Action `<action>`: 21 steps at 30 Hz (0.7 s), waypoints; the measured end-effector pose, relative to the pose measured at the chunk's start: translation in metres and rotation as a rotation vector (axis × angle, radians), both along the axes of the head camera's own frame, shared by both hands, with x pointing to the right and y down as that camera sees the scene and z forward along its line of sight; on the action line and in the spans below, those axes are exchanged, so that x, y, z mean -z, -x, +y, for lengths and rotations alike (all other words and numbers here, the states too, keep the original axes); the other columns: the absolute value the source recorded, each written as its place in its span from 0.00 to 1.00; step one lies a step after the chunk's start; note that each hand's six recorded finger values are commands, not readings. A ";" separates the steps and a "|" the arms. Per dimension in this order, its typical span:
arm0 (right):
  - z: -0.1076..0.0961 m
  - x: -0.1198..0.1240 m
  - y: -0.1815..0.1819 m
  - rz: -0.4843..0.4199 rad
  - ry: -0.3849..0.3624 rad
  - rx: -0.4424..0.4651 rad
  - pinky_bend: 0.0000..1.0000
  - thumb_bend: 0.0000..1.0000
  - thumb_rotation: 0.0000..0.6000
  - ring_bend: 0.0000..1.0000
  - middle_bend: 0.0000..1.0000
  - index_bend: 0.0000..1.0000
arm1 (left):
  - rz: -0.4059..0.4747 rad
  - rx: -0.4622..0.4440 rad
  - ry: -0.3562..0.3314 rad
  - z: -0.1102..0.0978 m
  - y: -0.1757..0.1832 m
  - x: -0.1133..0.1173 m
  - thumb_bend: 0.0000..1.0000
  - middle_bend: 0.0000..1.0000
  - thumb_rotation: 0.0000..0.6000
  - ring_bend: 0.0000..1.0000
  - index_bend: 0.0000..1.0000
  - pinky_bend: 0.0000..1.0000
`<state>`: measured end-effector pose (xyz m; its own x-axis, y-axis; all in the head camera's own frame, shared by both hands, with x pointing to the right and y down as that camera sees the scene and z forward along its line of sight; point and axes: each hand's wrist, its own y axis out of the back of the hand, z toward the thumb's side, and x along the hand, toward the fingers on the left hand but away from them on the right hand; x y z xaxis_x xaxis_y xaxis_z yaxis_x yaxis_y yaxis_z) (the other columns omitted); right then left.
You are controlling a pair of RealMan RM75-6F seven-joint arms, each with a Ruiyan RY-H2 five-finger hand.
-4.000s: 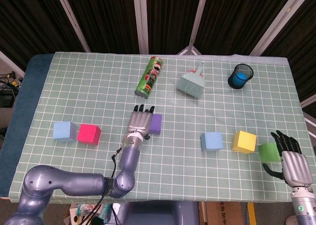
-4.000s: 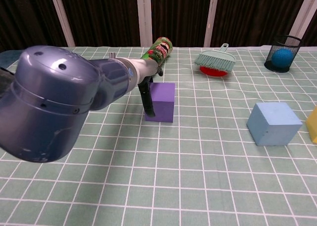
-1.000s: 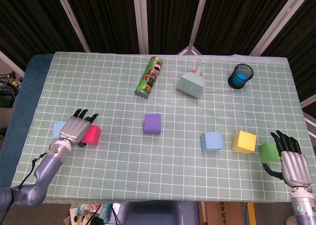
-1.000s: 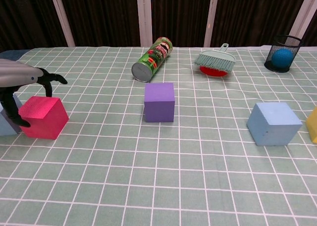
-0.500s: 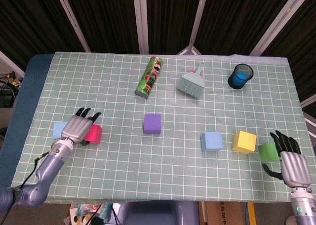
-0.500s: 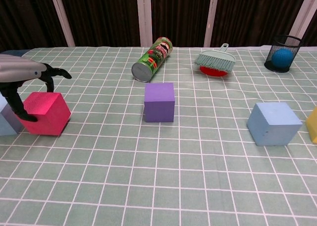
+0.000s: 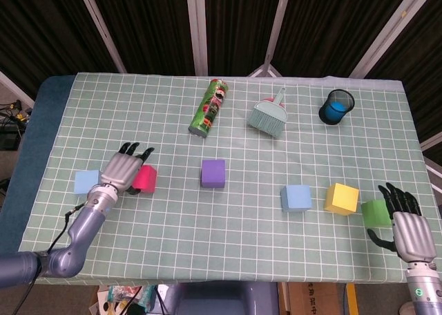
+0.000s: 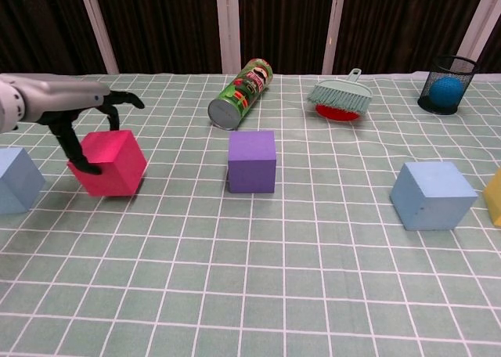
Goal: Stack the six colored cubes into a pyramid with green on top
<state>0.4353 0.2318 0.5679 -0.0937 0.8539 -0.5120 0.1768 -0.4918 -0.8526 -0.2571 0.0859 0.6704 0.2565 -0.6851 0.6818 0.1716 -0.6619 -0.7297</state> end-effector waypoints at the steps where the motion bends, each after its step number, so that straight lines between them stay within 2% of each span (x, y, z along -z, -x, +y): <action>1: 0.000 0.000 0.000 0.000 0.000 -0.001 0.00 0.27 1.00 0.00 0.00 0.00 | 0.006 0.001 0.001 -0.002 -0.005 -0.001 0.27 0.38 1.00 0.03 0.00 0.05; 7: 0.000 0.000 -0.001 -0.002 0.003 -0.007 0.00 0.27 1.00 0.00 0.00 0.00 | 0.036 0.005 0.032 -0.010 -0.043 -0.013 0.27 0.38 1.00 0.03 0.00 0.05; 15: -0.001 -0.001 -0.003 -0.010 0.008 -0.023 0.00 0.27 1.00 0.00 0.00 0.00 | 0.058 0.009 0.076 -0.007 -0.092 -0.029 0.27 0.38 1.00 0.03 0.00 0.05; 21: -0.002 -0.001 -0.004 -0.016 0.013 -0.030 0.00 0.27 1.00 0.00 0.00 0.00 | 0.072 0.027 0.069 -0.012 -0.111 -0.030 0.27 0.38 1.00 0.03 0.00 0.05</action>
